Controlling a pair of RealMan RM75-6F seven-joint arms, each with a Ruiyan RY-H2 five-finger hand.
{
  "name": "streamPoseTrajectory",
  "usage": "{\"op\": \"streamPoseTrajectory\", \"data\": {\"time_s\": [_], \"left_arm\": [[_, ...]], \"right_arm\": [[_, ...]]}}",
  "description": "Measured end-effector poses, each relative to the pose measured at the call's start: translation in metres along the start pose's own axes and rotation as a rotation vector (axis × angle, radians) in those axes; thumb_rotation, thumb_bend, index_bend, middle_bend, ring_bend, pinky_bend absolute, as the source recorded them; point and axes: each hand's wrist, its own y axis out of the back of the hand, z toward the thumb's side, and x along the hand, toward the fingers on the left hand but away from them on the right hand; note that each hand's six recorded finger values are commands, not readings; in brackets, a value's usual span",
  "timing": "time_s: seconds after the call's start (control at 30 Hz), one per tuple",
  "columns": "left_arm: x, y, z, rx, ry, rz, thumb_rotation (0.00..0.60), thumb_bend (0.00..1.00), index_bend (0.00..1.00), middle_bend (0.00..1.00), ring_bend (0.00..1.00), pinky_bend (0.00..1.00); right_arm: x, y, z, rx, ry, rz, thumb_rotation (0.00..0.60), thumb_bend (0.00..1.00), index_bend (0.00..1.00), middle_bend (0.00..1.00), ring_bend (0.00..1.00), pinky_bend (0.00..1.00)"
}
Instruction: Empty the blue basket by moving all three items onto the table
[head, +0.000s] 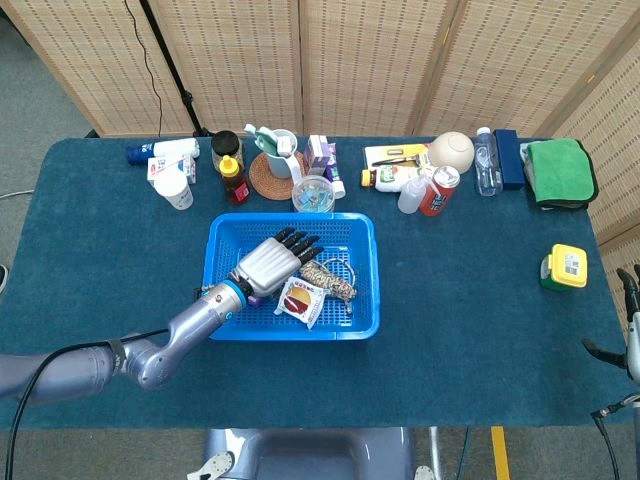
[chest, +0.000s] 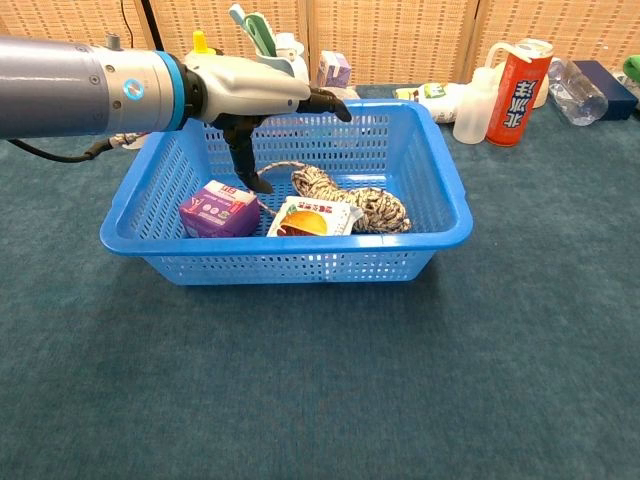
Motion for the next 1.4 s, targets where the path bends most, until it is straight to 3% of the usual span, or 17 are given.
{"op": "streamPoseTrajectory", "data": {"time_s": [0.57, 1.4], "left_arm": [[0.047, -0.019, 0.005, 0.054, 0.02, -0.046, 0.6, 0.25, 0.14, 0.04, 0.1, 0.21], [0.081, -0.023, 0.007, 0.06, 0.033, -0.076, 0.6, 0.26, 0.2, 0.08, 0.15, 0.24]], "right_arm": [[-0.003, -0.003, -0.004, 0.006, -0.022, 0.004, 0.6, 0.0, 0.0, 0.0, 0.0, 0.0], [-0.009, -0.006, -0.011, 0.004, -0.049, 0.019, 0.6, 0.0, 0.0, 0.0, 0.0, 0.0]]}}
